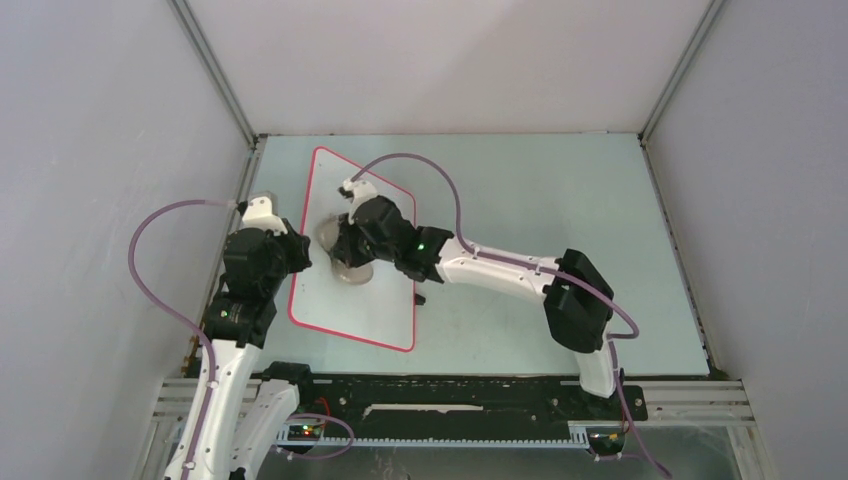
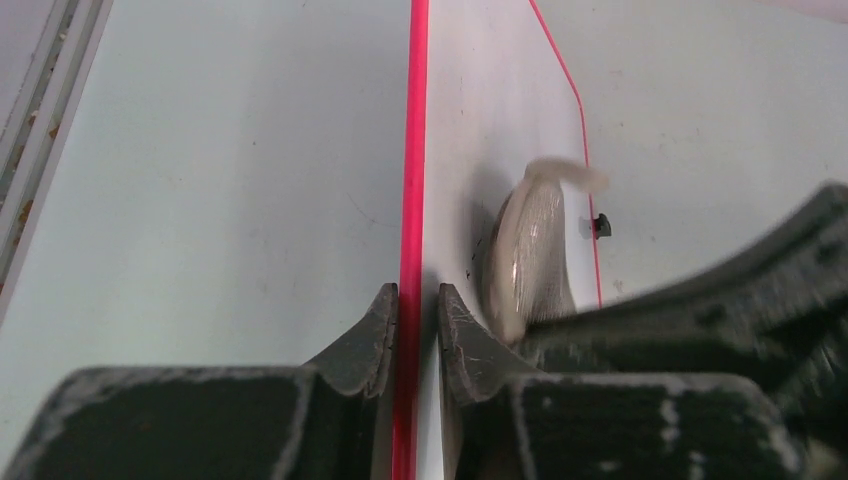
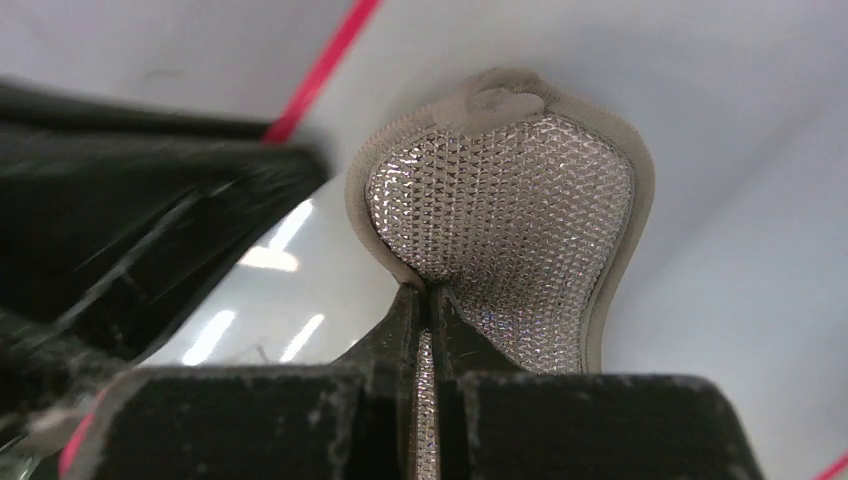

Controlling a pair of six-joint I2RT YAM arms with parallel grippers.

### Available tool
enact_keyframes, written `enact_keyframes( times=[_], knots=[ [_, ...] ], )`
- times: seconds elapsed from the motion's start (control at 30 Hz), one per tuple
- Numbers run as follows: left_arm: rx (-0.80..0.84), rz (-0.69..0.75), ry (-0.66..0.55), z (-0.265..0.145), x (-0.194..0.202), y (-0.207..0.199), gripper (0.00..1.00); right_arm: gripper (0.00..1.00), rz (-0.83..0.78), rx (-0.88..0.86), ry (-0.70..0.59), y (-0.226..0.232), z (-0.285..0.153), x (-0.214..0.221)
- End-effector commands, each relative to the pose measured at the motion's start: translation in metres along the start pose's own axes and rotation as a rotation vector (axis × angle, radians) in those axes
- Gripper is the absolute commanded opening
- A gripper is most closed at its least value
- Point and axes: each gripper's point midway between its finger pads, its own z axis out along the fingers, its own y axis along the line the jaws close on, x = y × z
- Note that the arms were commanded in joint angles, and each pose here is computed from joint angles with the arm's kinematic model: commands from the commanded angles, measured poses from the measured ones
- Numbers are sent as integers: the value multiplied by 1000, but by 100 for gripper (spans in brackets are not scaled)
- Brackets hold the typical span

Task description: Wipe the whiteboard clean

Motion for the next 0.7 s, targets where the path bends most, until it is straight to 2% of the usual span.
enact_keyframes(
  times=[0.0, 0.2, 0.43, 0.53, 0.67],
  knots=[
    [32, 9, 92, 2, 24, -5, 0, 0, 19, -167, 57, 40, -12, 25],
    [35, 8, 89, 1, 24, -5, 0, 0, 152, -25, 144, -49, -8, 70],
    [43, 8, 89, 1, 24, -7, 0, 0, 209, 181, 179, -141, -41, 115],
    [43, 8, 92, 2, 24, -7, 0, 0, 225, 231, 184, -162, -54, 128],
    [40, 8, 93, 2, 24, -6, 0, 0, 160, 210, 157, -142, -55, 122]
  ],
)
